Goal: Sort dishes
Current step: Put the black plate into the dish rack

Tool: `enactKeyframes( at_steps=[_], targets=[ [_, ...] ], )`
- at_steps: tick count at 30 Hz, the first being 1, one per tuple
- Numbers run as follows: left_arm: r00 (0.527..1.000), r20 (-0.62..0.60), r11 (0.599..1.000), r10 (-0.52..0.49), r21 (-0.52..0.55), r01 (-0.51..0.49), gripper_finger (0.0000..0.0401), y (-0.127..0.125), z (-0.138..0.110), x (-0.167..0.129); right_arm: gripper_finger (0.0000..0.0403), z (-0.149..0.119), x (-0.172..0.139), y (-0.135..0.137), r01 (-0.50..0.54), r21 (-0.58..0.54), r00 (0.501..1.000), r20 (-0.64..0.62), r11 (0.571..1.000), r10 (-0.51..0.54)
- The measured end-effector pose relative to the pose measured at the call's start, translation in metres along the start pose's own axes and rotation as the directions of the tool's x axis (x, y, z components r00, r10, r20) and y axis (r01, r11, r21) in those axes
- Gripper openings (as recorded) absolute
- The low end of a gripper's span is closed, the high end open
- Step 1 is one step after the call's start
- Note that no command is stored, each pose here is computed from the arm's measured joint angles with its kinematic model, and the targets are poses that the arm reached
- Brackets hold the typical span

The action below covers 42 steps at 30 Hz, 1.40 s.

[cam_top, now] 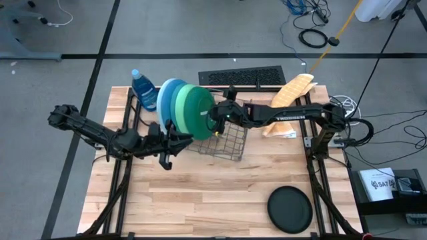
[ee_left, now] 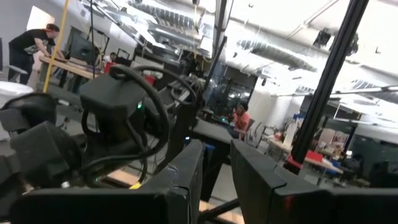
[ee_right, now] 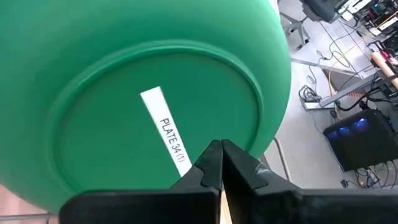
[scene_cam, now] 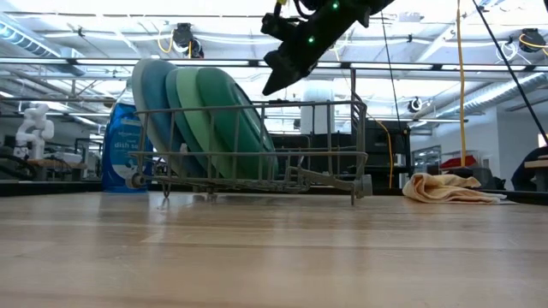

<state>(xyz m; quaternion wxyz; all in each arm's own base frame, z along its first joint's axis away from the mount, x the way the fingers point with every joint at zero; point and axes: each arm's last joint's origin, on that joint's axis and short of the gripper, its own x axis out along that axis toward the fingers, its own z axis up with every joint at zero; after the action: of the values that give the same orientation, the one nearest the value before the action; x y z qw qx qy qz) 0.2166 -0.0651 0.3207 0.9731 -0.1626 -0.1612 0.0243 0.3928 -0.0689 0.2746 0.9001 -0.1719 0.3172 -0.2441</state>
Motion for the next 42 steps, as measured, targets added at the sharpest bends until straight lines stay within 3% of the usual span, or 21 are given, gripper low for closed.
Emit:
enactKeyframes(
  at_steps=[5, 9, 13, 15, 17, 22, 27, 37, 42],
  targets=[
    [0.998, -0.059, 1.000, 0.004, 0.028, -0.002, 0.0084, -0.001, -0.006, -0.001, 0.0006, 0.014, -0.029, 0.007, -0.034, -0.019, 0.997, 0.064, 0.999, 0.035],
    [0.994, -0.112, 0.999, -0.001, 0.047, 0.007, 0.0084, -0.004, -0.012, -0.003, 0.0038, 0.029, -0.087, 0.004, -0.126, -0.011, 0.981, 0.148, 0.992, 0.126],
    [0.984, -0.176, 0.998, -0.011, 0.065, 0.023, 0.0084, -0.008, -0.019, -0.007, 0.0090, 0.019, -0.151, -0.002, -0.251, 0.014, 0.965, 0.085, 0.968, 0.249],
    [0.977, -0.213, 0.996, -0.022, 0.074, 0.039, 0.0084, -0.011, -0.023, -0.009, 0.0117, 0.006, -0.182, -0.003, -0.392, 0.040, 0.920, 0.013, 0.919, 0.392],
    [0.966, -0.255, 0.995, -0.034, 0.086, 0.058, 0.0084, -0.015, -0.027, -0.012, 0.0136, -0.008, -0.208, 0.002, -0.530, 0.106, 0.840, -0.074, 0.842, 0.538],
    [0.940, -0.337, 0.990, -0.051, 0.110, 0.093, 0.0084, -0.021, -0.036, -0.019, 0.0145, -0.030, -0.253, 0.028, -0.590, 0.255, 0.732, -0.232, 0.766, 0.641],
    [0.930, -0.360, 0.984, -0.068, 0.128, 0.121, 0.0084, -0.026, -0.039, -0.023, 0.0137, -0.041, -0.271, 0.064, -0.581, 0.296, 0.673, -0.349, 0.759, 0.652],
    [0.936, -0.349, 0.980, -0.049, 0.162, 0.112, 0.0084, -0.029, -0.039, -0.025, 0.0144, -0.063, -0.262, 0.147, -0.487, 0.309, 0.610, -0.549, 0.817, 0.571],
    [0.936, -0.349, 0.981, -0.051, 0.158, 0.112, 0.0084, -0.030, -0.039, -0.025, 0.0148, -0.070, -0.254, 0.197, -0.501, 0.431, 0.488, -0.576, 0.750, 0.656]
  ],
)
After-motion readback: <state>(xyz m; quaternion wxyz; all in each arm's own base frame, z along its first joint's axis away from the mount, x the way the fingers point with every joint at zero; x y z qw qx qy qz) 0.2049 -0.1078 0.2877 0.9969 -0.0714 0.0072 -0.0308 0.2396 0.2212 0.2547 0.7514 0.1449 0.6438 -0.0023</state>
